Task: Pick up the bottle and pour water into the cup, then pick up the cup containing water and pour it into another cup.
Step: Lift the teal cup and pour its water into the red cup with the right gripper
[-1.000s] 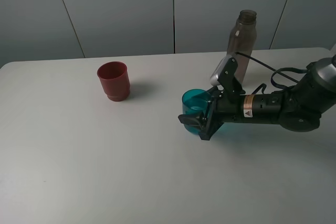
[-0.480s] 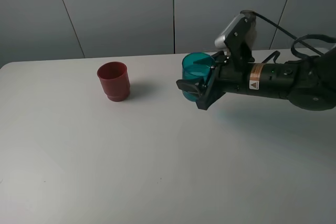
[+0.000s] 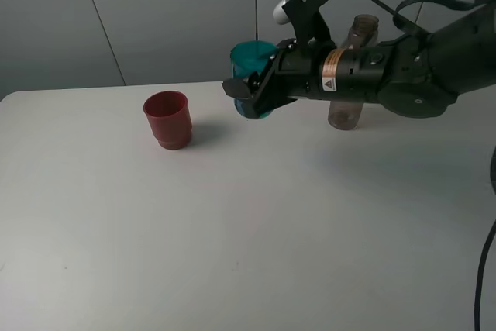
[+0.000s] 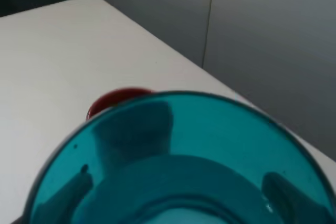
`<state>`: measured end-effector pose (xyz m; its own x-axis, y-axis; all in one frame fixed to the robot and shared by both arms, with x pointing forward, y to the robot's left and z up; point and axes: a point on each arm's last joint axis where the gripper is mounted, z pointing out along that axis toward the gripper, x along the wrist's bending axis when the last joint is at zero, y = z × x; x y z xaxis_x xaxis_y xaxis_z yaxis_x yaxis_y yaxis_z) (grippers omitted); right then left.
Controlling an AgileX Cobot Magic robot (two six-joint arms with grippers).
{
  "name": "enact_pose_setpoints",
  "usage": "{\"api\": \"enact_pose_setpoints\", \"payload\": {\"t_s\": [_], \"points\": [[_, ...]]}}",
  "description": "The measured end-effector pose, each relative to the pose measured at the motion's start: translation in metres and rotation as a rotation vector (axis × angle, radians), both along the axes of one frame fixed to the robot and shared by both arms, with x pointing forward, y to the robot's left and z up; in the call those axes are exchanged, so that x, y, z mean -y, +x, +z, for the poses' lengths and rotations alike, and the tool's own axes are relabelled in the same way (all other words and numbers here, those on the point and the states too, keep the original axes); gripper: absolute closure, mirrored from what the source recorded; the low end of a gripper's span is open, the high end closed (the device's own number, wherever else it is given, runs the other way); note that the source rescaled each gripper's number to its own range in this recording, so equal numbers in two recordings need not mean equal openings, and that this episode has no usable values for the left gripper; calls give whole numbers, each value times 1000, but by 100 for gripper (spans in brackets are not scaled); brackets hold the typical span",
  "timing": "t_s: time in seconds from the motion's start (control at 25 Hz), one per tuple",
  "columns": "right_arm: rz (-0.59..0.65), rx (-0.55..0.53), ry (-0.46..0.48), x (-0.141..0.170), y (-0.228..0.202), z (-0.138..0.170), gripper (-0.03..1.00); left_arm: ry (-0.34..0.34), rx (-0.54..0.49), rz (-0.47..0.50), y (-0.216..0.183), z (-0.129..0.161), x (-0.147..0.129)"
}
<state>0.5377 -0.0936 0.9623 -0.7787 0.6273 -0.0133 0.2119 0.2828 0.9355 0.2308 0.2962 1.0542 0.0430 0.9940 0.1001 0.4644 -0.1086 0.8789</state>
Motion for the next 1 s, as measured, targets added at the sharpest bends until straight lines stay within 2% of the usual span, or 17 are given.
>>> {"api": "enact_pose_setpoints", "payload": {"t_s": [0.24,0.36,0.64,1.0], "points": [[-70,-8,80,-16,23,35,88,-2,0,1,0,0,0],[-89,-25,110,-22,35,43,88,-2,0,1,0,0,0],[-95,-80,112,-45,63,31,88,-2,0,1,0,0,0],[-65,-59,47,-82,98,14,88,-2,0,1,0,0,0]]}}
